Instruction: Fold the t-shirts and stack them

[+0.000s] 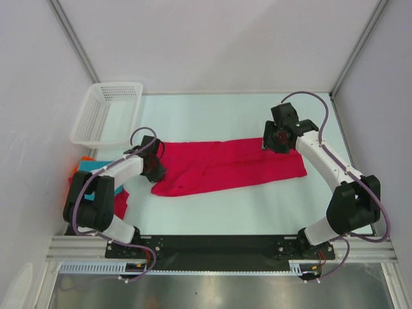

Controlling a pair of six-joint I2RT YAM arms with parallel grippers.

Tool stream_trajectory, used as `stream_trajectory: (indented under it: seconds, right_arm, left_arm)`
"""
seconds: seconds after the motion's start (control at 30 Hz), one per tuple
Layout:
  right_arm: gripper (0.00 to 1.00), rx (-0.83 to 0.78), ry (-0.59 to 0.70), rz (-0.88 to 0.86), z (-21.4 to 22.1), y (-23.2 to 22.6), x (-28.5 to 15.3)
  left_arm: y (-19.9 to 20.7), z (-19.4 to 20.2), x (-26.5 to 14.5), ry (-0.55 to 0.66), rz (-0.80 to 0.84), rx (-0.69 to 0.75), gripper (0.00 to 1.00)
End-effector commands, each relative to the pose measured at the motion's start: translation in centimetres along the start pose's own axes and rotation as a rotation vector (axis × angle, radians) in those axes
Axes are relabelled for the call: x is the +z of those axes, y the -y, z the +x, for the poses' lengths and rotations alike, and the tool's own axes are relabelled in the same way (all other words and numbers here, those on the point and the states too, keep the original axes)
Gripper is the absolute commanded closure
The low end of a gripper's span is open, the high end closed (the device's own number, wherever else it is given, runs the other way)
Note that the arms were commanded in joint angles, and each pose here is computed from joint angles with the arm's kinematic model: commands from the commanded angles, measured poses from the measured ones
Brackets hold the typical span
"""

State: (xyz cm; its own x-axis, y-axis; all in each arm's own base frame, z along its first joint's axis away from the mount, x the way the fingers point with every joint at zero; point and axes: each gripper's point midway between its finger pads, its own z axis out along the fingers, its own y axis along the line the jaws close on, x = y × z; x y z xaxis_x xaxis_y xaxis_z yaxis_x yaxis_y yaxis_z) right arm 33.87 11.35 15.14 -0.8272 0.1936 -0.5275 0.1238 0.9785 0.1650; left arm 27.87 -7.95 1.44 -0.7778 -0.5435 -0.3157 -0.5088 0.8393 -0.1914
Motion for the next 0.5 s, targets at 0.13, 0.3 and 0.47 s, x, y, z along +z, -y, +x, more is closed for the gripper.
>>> stream_trajectory:
  seconds: [0.13,0.3,0.47]
  right_arm:
    - [0.44,-0.016,0.002,0.02,-1.6,-1.0,1.3]
    - [0.44,-0.029,-0.008,0.05,-1.9,-0.7,2.3]
    - [0.44,-0.034,-0.017,0.056,-2.2,-1.0,3.4]
  left_arm:
    - [1.7,-4.6,-0.6,0.053,0.046,-0.07,1.0]
    - [0.4,-7.8,-1.1,0.089,0.027,-0.104,1.0]
    - [0.0,-12.0,-2.2,0.139,0.023,-0.137,1.0]
